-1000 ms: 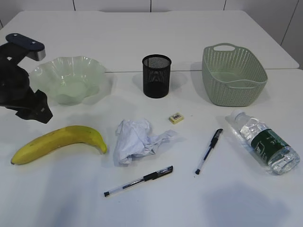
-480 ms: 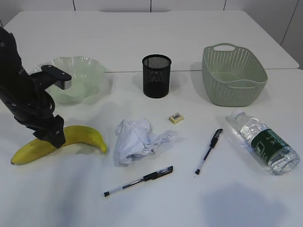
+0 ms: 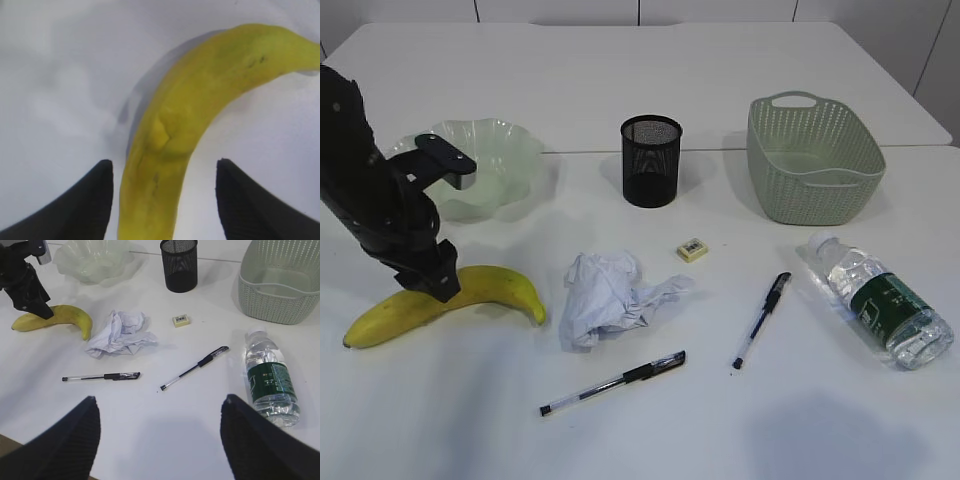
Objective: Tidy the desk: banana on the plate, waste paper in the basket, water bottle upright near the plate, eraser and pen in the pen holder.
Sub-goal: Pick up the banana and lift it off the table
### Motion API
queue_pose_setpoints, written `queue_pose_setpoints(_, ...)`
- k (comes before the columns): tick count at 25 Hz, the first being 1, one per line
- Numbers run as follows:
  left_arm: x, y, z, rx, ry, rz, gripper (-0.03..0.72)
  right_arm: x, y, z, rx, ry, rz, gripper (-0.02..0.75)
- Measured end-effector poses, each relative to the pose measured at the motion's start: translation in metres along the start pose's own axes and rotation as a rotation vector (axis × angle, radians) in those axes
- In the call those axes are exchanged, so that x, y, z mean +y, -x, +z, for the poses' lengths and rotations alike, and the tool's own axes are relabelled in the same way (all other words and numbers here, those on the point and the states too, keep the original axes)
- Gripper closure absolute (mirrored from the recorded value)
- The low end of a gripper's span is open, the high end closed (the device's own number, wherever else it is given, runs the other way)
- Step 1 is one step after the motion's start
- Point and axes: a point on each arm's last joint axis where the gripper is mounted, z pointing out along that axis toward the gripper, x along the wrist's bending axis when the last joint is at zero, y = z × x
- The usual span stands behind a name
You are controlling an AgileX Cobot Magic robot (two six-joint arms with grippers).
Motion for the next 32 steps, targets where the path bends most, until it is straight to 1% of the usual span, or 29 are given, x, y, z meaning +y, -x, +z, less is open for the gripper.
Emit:
queue_pose_setpoints(13, -0.005, 0.000, 0.027, -0.026, -0.051, -0.003, 0.243, -0.001, 0.000, 0.000, -0.005, -0.007, -0.006, 0.183)
queue_pose_setpoints(16, -0.004, 0.000, 0.027, -0.026, -0.047, -0.006, 0.274, -0.001, 0.000, 0.000, -0.006, -0.009, -0.007, 0.183)
queue_pose_setpoints(21, -0.004, 0.001, 0.027, -0.036, -0.041, -0.022, 0.391, -0.001, 0.000, 0.000, -0.006, -0.009, -0.007, 0.183)
queue_pose_setpoints(25, -0.004, 0.003, 0.027, -0.054, -0.042, -0.043, 0.426, -0.001, 0.000, 0.000, -0.006, -0.009, -0.007, 0.183)
queue_pose_setpoints(32, -0.006, 0.008, 0.026, -0.114, -0.076, -0.082, 0.433, 0.000, 0.001, 0.000, -0.008, -0.002, -0.007, 0.183)
